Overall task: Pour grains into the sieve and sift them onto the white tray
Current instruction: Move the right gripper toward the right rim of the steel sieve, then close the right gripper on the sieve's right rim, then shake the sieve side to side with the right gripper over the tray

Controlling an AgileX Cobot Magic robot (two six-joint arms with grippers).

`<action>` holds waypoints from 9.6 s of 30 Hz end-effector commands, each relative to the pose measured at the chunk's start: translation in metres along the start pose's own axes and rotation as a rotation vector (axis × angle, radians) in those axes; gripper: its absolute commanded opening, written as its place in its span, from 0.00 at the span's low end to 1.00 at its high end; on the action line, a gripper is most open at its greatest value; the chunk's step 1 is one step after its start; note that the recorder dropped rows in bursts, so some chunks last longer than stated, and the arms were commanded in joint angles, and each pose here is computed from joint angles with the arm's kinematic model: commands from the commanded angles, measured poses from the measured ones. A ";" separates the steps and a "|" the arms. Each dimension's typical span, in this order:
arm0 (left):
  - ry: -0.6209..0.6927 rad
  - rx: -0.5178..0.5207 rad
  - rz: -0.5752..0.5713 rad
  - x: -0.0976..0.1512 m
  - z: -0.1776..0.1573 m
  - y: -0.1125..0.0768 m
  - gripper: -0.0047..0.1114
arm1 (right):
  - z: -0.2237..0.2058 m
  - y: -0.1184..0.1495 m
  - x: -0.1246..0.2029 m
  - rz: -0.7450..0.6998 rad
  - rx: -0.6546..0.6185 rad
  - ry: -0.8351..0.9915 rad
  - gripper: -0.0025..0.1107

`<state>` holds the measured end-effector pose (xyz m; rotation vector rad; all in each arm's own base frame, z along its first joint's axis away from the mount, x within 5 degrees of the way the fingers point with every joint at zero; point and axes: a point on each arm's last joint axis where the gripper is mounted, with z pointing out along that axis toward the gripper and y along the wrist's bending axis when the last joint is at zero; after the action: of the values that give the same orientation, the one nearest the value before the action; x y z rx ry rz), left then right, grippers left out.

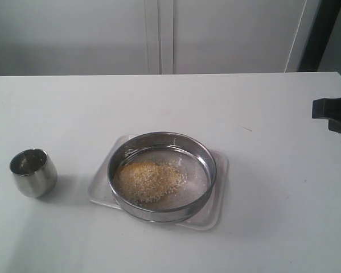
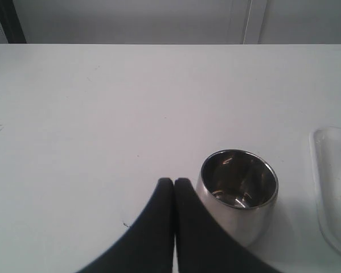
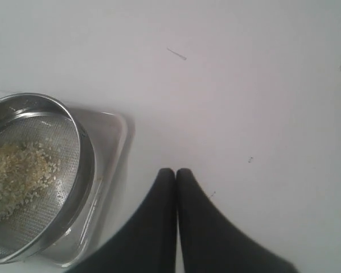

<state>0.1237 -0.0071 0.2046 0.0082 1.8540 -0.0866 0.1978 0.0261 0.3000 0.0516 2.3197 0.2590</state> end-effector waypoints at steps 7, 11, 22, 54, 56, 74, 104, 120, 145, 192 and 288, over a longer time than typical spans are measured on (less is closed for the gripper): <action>-0.006 0.000 -0.003 0.001 -0.001 0.000 0.04 | -0.001 0.001 -0.002 0.021 -0.009 -0.001 0.02; -0.006 0.000 -0.003 0.001 -0.001 0.000 0.04 | 0.000 0.002 0.001 0.033 -0.016 0.041 0.02; -0.006 0.000 -0.003 0.001 -0.001 0.000 0.04 | 0.025 0.006 -0.008 0.078 -0.037 0.201 0.02; -0.006 0.000 -0.003 0.001 -0.001 0.000 0.04 | 0.121 0.127 -0.014 -0.094 -0.164 0.493 0.02; -0.006 0.000 -0.003 0.001 -0.001 0.000 0.04 | 0.123 0.135 -0.012 -0.120 -0.166 0.502 0.02; -0.006 0.000 -0.003 0.001 -0.001 0.000 0.04 | 0.147 0.135 0.000 -0.158 0.110 0.506 0.02; -0.006 0.000 -0.003 0.001 -0.001 0.000 0.04 | 0.181 0.134 0.020 -0.030 0.170 0.544 0.24; -0.006 0.000 -0.003 0.001 -0.001 0.000 0.04 | 0.209 0.136 0.039 0.055 0.176 0.580 0.24; -0.006 0.000 -0.003 0.001 -0.001 0.000 0.04 | 0.216 0.135 0.045 0.052 0.184 0.594 0.02; -0.006 0.000 -0.003 0.001 -0.001 0.000 0.04 | 0.202 0.124 0.024 0.240 -0.019 0.506 0.02; -0.013 0.001 -0.003 0.000 -0.001 0.000 0.04 | 0.187 0.077 0.008 0.092 0.025 0.620 0.02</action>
<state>0.1238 -0.0072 0.2051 0.0086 1.8489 -0.0874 0.3295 0.1553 0.1767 0.1708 2.8653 0.4588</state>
